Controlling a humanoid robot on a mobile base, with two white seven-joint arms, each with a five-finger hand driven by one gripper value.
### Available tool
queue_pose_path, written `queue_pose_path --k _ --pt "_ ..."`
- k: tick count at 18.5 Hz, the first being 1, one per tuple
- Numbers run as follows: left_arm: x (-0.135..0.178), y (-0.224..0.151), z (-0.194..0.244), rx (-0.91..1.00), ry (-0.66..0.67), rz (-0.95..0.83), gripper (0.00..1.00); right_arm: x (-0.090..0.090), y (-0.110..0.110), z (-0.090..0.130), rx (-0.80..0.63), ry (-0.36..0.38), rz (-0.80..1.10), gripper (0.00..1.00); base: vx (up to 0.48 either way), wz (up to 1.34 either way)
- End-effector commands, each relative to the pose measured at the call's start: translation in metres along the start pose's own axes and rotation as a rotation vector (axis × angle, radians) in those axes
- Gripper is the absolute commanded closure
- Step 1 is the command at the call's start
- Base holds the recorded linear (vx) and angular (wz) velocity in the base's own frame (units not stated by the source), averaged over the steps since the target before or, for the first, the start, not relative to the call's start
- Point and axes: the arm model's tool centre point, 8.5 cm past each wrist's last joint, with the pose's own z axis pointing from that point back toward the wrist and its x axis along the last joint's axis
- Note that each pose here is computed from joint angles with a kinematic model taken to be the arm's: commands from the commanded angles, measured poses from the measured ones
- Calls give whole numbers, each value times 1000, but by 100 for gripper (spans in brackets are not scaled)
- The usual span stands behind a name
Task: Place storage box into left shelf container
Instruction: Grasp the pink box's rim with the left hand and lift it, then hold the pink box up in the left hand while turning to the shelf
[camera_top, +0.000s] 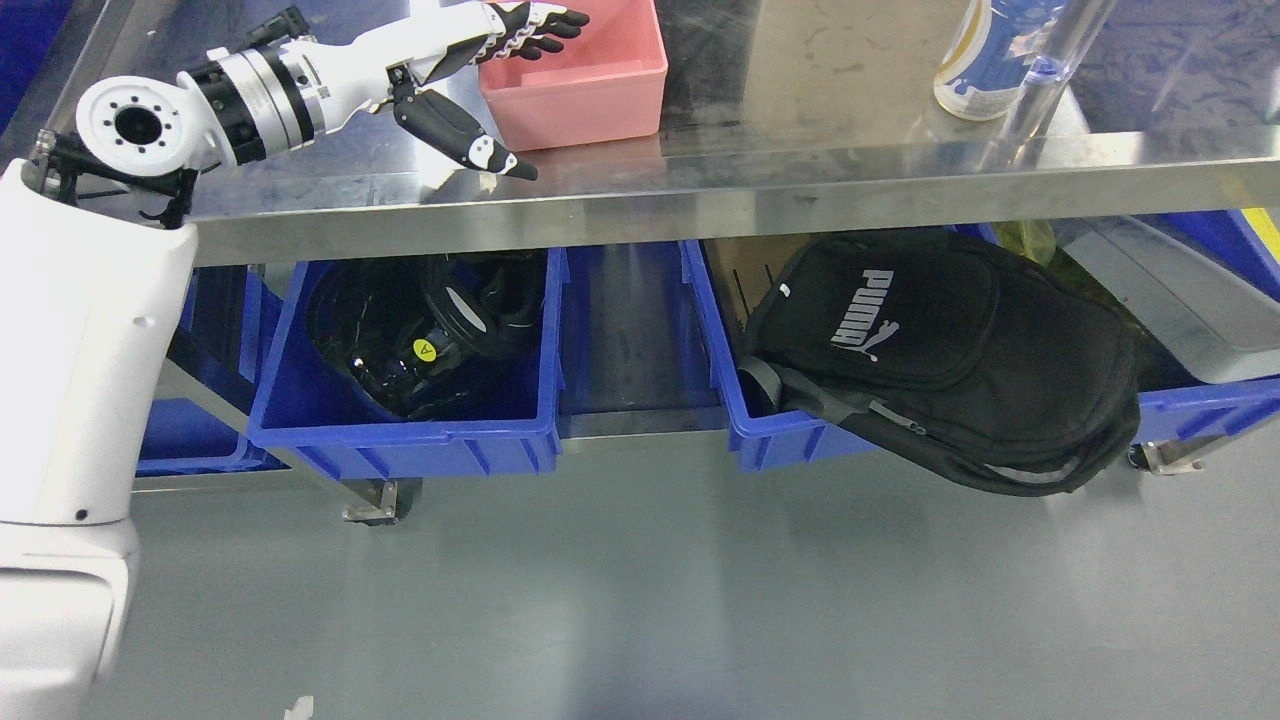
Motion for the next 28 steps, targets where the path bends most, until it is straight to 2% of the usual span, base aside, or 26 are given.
queue_pose_path --k 1,3,6,8,11,12,14,15,16,20,24,28 --pt "-21 -21 -36 -121 82 47 19 10 -11 -1 -18 -24 -21 0 0 0" --pt "-25 -25 -38 -149 84 70 29 9 -11 0 -18 -21 -21 0 0 0" --pt "-33 -29 -39 -175 109 83 34 10 -11 -1 -18 -24 -21 0 0 6" --pt "-32 -30 -41 -170 97 98 44 10 -11 -1 -16 -22 -21 0 2 41" --pt "-26 -17 -44 -88 15 160 62 10 -11 -1 -16 -24 -21 0 11 38" --pt "-23 -11 -45 -53 -27 183 70 10 -11 -1 -16 -23 -21 0 1 38" --pt "-20 1 -41 57 -145 277 95 9 -11 0 -18 -23 -21 0 1 30" --pt "-19 -1 -46 115 -225 348 100 9 -11 0 -18 -21 -21 0 2 23" --pt "-23 -9 -48 150 -278 397 100 9 -11 0 -16 -21 -21 0 0 0" --pt "-46 -15 -26 251 -344 479 100 10 -11 -1 -18 -22 -21 0 8 15" --pt "-30 2 -7 376 -643 610 100 9 -11 0 -16 -21 -21 0 3 2" --pt "-14 -6 14 457 -848 562 100 9 -11 0 -18 -21 -21 0 0 0"
